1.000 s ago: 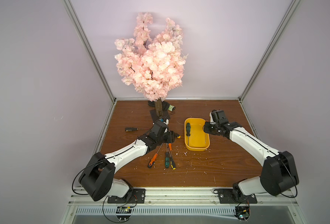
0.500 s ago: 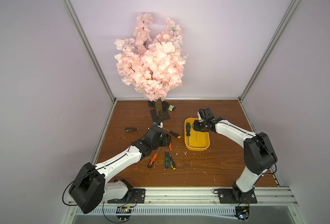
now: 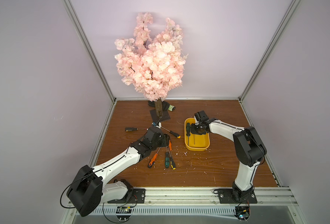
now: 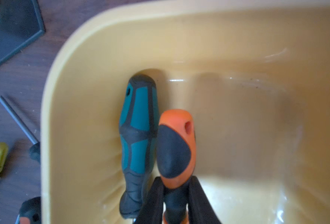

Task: Put the screwdriver on the desktop into the storage box
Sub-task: Place the screwdriver in the storage box.

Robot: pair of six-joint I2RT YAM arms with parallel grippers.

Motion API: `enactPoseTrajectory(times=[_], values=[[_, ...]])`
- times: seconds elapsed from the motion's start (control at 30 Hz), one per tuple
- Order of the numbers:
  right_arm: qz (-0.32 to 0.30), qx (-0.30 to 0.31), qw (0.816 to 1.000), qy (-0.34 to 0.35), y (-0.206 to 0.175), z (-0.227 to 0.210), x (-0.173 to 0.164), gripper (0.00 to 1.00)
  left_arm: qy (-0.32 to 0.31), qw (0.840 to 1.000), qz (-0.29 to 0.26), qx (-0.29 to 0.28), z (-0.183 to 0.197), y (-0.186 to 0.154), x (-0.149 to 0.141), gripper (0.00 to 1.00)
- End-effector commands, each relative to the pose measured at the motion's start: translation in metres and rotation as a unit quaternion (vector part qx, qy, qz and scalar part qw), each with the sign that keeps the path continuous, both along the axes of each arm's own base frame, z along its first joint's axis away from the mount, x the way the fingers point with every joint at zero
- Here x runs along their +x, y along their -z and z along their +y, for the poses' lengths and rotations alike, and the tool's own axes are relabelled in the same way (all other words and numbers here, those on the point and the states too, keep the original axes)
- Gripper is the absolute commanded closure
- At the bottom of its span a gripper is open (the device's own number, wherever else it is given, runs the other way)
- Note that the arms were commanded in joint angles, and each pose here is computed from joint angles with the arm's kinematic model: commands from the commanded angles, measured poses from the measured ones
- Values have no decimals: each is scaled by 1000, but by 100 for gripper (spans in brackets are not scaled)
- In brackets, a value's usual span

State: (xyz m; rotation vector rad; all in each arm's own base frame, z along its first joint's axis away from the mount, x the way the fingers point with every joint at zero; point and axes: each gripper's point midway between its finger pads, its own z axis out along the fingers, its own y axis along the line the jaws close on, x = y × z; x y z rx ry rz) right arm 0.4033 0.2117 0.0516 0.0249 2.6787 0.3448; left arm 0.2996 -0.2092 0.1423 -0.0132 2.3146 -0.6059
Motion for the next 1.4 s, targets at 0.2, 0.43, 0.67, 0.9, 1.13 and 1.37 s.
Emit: enactPoseTrajectory(times=[0.2,0.43,0.67,0.9,1.13,1.37], values=[[-21,20,999,-15,-17,18,9,74,-13,1000,8,12,9,7,-2,37],[-22,22,999,-18,-20,20,9,71,-11,1000,10,13,9,8,-2,36],[-26,22,999,-20,-27,22,9,65,-12,1000,12,14,9,9,-1,37],[-34,25,999,-23,-38,21,5,64,-12,1000,13,16,10,10,-1,37],[-55,24,998,-21,-63,13,-2,64,-15,1000,13,20,11,11,1,36],[-65,25,997,-22,-76,3,-17,64,-9,1000,22,19,7,15,2,37]])
